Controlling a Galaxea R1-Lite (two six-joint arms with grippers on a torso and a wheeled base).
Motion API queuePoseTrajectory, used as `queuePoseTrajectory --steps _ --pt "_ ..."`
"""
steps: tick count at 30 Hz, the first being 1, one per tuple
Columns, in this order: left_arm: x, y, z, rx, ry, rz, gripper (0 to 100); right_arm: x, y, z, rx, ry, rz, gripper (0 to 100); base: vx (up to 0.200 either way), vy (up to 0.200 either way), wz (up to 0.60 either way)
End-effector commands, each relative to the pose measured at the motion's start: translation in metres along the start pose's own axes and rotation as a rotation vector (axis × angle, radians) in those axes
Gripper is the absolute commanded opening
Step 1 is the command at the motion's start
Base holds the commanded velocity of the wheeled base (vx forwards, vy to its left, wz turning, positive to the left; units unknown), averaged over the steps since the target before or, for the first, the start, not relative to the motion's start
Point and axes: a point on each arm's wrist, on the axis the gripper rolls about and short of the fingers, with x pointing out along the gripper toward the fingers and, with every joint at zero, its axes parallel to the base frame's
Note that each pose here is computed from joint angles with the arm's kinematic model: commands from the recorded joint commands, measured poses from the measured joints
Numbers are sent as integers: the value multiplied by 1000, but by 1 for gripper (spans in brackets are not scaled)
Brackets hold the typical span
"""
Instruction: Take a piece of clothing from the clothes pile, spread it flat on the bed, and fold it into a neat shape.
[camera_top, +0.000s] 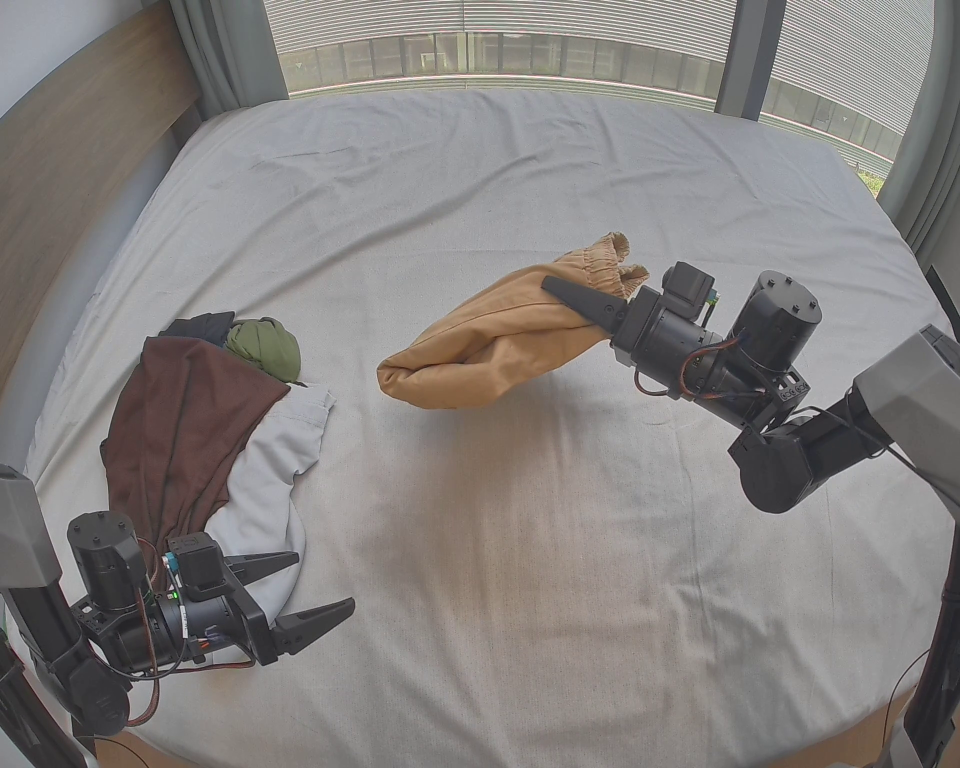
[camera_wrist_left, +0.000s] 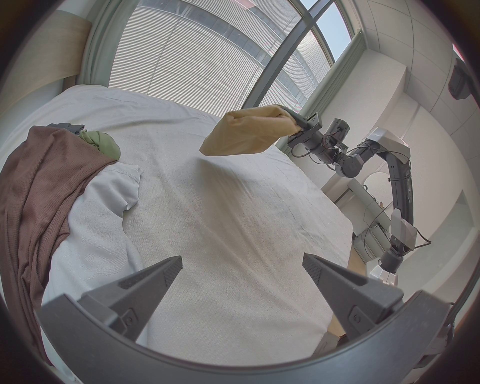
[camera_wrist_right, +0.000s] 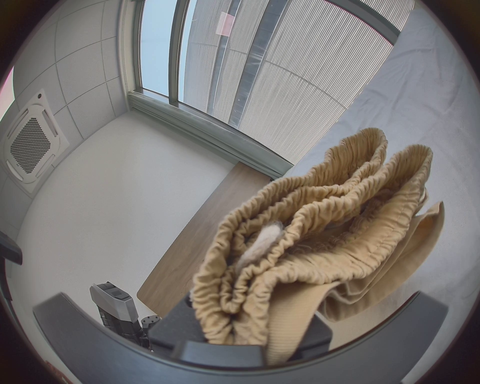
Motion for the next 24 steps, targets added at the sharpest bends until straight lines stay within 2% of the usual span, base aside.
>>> queuePoseTrajectory --steps 1,10,24 --pt "-3 -1 -3 -11 16 1 100 5 -13 -8 12 13 -12 0 0 0 0" --pt "-3 -1 -3 -11 16 1 100 6 -24 -14 18 16 -26 0 0 0 0" --pt "-2 -1 -4 -12 18 1 100 17 -28 12 -44 -54 13 0 0 0 0"
